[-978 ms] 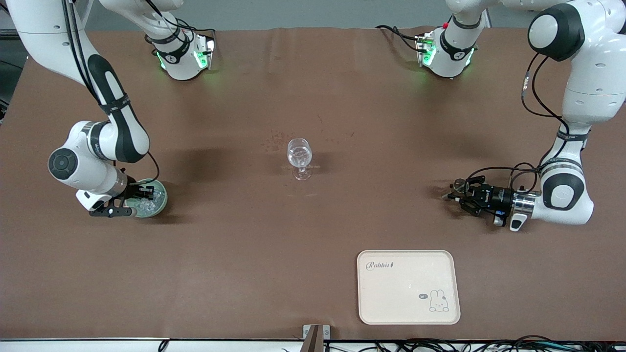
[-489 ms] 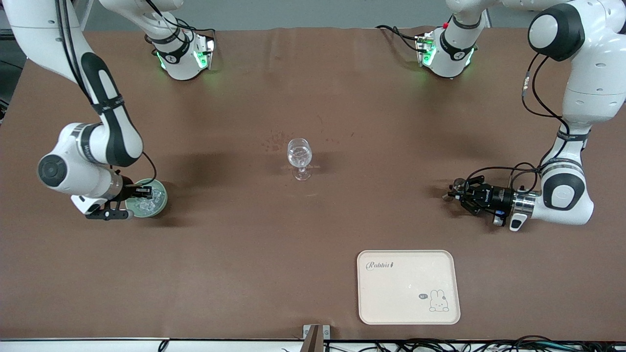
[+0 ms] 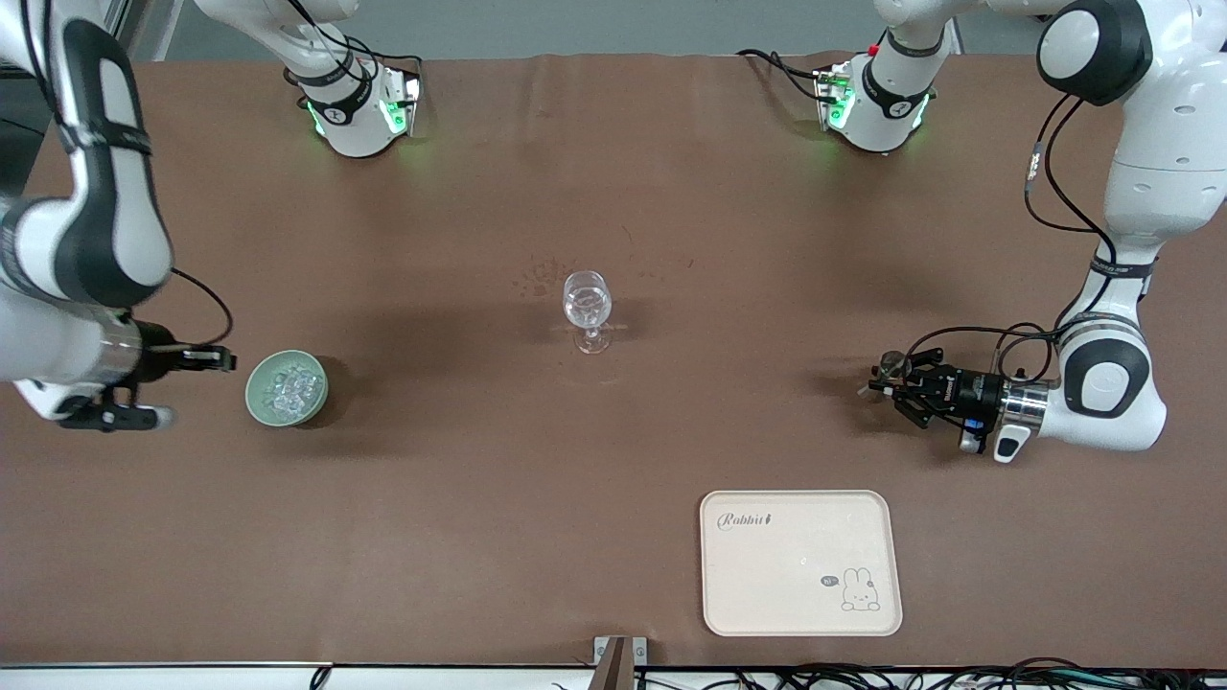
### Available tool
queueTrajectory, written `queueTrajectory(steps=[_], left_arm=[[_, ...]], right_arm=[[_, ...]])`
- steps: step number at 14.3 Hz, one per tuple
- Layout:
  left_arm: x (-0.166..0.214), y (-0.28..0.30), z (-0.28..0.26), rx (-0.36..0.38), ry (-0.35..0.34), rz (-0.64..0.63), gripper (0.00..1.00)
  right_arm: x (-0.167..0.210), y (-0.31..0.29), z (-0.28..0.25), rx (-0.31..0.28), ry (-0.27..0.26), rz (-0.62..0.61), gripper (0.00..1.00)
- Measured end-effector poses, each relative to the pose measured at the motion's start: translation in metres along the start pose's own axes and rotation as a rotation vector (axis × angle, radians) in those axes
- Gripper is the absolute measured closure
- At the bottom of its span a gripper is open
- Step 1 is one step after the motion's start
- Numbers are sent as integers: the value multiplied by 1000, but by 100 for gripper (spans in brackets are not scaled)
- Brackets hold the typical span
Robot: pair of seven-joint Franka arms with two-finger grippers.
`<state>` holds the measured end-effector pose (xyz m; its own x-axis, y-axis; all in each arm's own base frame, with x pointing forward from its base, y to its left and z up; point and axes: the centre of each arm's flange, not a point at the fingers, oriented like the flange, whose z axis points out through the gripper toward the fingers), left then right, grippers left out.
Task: Pour wine and add ice with both arms
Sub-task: 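Carry the jigger to the wine glass with the left gripper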
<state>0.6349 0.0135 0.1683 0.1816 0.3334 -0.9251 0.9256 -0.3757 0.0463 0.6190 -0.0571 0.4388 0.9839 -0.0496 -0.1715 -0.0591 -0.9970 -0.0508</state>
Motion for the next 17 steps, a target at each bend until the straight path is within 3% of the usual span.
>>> queueTrajectory(steps=[4,9,17], left_arm=[[-47,28,15,-18,-37,-2,78],[-116,68,60,14,10,-45,78],[-247,96,165,155,96,-82,78]], right_arm=[[-49,6,-107,-6,121,35,72],[-103,-4,-209,-1,160,42,72],[-96,-14,-204,-5,143,50,72]])
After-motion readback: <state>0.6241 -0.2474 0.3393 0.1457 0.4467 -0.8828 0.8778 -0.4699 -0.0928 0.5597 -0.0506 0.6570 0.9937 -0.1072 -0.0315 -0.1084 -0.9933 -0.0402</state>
